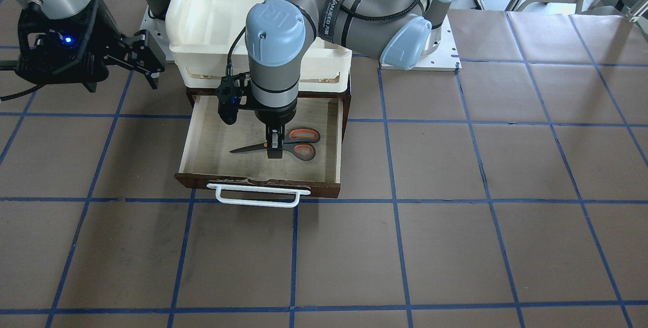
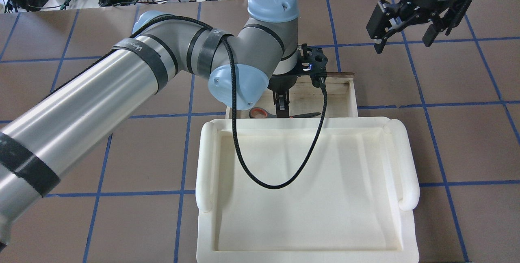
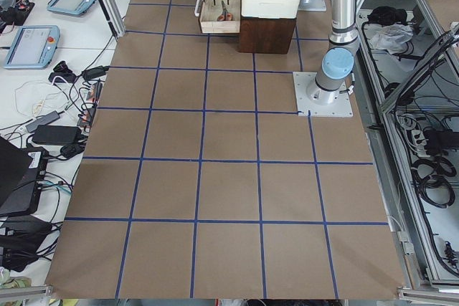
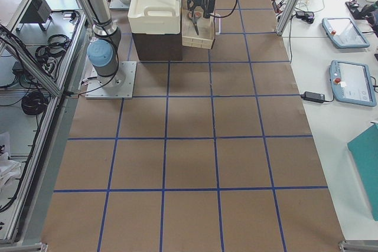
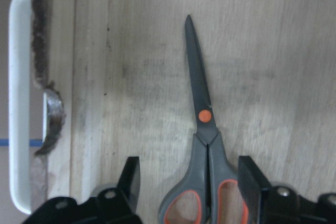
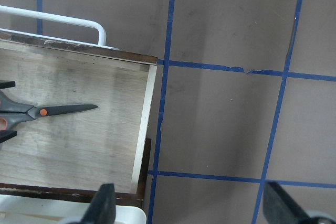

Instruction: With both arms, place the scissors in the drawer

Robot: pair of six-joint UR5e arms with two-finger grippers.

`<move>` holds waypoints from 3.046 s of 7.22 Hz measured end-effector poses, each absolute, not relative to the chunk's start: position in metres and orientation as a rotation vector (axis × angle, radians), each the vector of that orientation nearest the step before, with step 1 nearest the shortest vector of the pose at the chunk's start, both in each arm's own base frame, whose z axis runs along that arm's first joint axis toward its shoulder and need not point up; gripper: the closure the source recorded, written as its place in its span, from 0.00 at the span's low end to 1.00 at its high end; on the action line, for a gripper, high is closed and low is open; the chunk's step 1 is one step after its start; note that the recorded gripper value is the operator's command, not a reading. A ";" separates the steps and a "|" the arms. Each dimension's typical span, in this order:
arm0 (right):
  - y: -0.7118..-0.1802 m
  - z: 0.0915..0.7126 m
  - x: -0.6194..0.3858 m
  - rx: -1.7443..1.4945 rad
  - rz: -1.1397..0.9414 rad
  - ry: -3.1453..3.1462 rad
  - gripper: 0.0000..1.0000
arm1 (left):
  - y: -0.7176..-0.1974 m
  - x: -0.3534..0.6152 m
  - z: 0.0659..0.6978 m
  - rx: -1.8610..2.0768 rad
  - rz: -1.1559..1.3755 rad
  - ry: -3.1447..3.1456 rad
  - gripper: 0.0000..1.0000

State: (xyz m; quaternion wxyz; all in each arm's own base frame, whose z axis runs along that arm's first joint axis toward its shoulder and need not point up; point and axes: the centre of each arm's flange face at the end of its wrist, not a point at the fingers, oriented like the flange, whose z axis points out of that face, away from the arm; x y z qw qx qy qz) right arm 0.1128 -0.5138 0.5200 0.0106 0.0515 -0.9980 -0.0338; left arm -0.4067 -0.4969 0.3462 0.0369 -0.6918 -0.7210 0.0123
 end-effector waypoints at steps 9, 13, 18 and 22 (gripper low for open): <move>-0.513 0.519 0.115 0.113 -0.106 -3.119 0.00 | -0.511 -0.192 0.510 -0.787 0.153 -3.025 0.00; -0.513 0.518 0.115 0.113 -0.108 -3.120 0.00 | -0.480 -0.156 0.512 -0.097 -0.051 -3.124 0.00; -0.513 0.519 0.115 0.115 -0.105 -3.118 0.00 | -0.471 -0.145 0.520 -0.040 -0.021 -3.130 0.00; -0.514 0.519 0.115 0.115 -0.099 -3.118 0.00 | -0.473 -0.145 0.521 -0.032 0.007 -3.125 0.00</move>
